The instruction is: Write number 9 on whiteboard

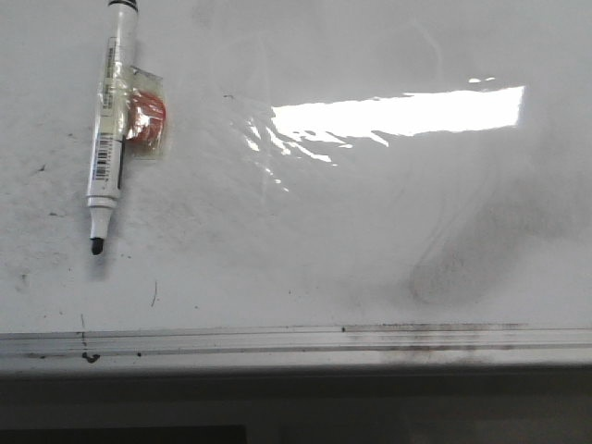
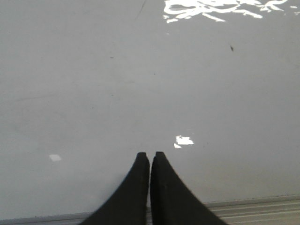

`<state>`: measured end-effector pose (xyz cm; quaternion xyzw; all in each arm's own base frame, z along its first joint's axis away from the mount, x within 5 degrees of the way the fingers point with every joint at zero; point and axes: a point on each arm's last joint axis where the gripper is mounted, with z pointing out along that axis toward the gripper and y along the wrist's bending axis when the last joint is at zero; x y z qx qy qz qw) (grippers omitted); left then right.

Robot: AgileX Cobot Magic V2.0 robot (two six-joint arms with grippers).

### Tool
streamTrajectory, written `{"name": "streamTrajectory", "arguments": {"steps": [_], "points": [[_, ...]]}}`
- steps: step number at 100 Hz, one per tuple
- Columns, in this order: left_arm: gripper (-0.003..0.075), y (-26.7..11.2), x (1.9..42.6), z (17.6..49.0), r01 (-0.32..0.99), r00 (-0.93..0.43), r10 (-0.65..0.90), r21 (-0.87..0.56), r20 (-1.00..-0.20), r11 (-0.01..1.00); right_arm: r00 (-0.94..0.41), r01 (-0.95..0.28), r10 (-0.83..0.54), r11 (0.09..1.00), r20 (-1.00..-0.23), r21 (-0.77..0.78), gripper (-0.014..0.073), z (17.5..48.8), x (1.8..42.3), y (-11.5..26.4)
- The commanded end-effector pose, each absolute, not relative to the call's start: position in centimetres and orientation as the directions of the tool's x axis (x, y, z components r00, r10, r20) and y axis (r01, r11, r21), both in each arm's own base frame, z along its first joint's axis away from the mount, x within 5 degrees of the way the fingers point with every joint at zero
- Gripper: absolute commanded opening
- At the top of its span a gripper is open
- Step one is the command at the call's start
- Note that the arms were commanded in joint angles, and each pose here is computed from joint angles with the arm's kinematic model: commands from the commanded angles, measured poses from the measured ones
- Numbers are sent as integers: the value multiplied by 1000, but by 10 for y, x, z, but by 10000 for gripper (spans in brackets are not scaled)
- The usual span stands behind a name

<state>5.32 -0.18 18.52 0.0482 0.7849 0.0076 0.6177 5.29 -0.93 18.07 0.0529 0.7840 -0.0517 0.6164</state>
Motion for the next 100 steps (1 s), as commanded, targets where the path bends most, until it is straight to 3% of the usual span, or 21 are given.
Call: {"name": "streamTrajectory", "arguments": {"steps": [1, 58, 73, 100], "points": [[-20, -2, 53, 177, 63, -201, 79, 68, -976, 996, -208, 141, 4, 990, -978, -26, -65, 180, 52, -9], [-20, -1, 54, 180, 59, -166, 125, 117, -978, 991, -208, 141, 4, 990, -978, -26, -65, 180, 52, -9], [-20, -3, 55, 185, 64, -114, 71, 64, -991, 996, -204, 140, 3, 990, -979, -26, -65, 180, 52, -9], [-20, -3, 55, 187, 66, -96, 42, 36, -995, 997, -85, 129, -13, 991, -996, -24, -65, 191, 54, -8]]}}
